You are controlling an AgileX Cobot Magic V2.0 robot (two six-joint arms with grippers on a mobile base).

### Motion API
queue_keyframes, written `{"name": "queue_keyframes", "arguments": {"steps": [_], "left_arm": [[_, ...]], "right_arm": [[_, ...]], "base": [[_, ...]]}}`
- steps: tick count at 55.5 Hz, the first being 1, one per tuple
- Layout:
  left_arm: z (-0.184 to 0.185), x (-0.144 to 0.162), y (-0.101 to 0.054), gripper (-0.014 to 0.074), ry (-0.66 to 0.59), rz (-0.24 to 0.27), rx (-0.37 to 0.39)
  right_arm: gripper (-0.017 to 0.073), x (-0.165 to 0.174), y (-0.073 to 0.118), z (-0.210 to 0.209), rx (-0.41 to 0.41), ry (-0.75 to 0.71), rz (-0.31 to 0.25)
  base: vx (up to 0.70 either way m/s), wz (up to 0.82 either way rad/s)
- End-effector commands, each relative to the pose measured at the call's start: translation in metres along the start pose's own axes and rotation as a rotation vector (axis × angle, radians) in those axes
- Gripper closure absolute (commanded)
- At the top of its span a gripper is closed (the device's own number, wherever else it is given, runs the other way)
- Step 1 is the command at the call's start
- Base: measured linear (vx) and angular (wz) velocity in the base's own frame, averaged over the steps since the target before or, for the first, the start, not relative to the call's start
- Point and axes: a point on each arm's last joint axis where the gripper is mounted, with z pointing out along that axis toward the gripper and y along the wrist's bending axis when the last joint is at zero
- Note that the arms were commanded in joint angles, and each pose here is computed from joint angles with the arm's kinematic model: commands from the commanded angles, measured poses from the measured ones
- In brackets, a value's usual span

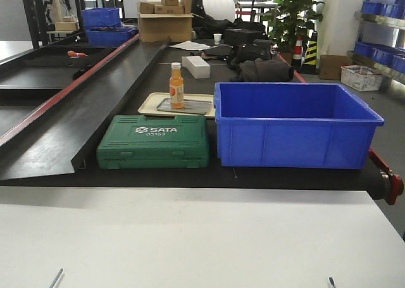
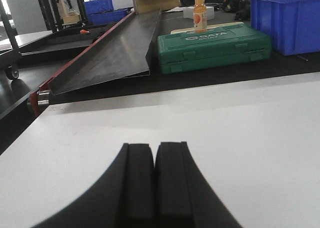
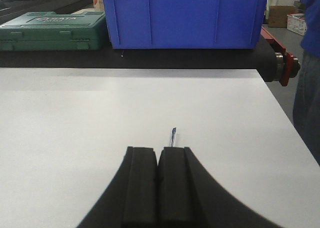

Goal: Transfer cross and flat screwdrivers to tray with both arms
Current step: 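Lower both grippers toward the green-handled screwdrivers on the white table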

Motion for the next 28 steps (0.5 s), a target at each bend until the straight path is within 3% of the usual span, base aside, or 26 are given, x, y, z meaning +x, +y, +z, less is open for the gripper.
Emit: {"name": "queue_keyframes", "arguments": {"steps": [1,28], "left_arm": [[-0.0014,-0.0152,0.0020,0.0599,-0.099,-0.018,-0.016],[-0.0014,-0.0152,0.0020,0.0599,-0.099,-0.018,-0.016]], "right_arm": [[0.0567,-0.0056,0.0000,-0.0002,0.001,-0.082,-0.008],[0.0567,-0.0056,0.0000,-0.0002,0.001,-0.082,-0.008]], "base": [[0.00,0.00],[0.00,0.00]]}}
